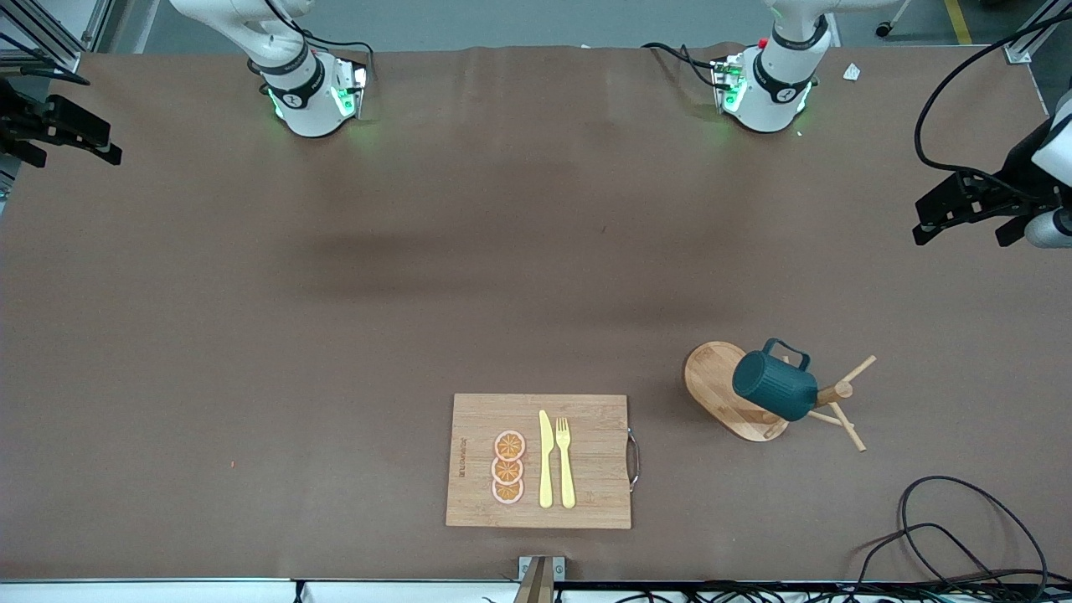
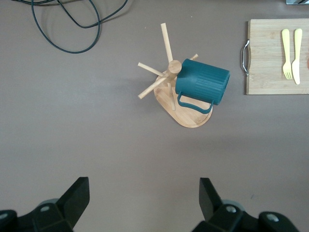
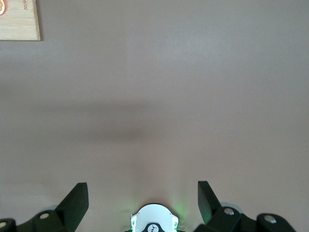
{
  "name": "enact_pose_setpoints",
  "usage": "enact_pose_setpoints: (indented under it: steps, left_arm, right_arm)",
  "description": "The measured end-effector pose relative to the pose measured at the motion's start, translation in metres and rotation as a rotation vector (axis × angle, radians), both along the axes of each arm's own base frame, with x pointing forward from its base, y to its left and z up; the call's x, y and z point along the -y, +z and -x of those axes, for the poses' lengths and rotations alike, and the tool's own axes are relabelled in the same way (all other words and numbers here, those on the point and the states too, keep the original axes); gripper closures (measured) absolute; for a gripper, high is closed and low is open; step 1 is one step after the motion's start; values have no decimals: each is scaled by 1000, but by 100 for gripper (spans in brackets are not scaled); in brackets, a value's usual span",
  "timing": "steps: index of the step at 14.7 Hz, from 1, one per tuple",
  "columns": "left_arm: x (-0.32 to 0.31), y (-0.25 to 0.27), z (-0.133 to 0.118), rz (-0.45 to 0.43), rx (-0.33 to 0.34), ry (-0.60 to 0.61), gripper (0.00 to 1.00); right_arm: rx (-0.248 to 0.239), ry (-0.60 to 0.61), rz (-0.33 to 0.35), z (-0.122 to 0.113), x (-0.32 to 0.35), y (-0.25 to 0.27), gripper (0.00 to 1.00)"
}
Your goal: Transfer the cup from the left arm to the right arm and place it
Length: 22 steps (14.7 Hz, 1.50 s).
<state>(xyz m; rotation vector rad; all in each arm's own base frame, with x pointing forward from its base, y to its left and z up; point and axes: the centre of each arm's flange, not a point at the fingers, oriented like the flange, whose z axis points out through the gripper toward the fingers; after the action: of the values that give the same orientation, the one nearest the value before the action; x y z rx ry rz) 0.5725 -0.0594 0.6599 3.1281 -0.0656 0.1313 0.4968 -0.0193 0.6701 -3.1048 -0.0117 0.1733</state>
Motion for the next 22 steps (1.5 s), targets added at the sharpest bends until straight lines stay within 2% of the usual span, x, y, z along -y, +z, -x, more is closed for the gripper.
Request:
enact_pose_setpoints:
  steps: [8,10,15,22]
  left_arm:
    - [20,-7,2,1,-18,-33,0]
    - [22,-18,-2,-5,-39,-107,0]
    - [26,-59,-28,-14,-58,-440,0]
    - [51,-121,-58,-13,-73,-1096,0]
  right_arm:
    - [0,0,0,0,0,0,0]
    - [0,0,0,0,0,0,0]
    - [-1,0,0,0,0,0,0]
    - [-1,1,0,0,0,0,0]
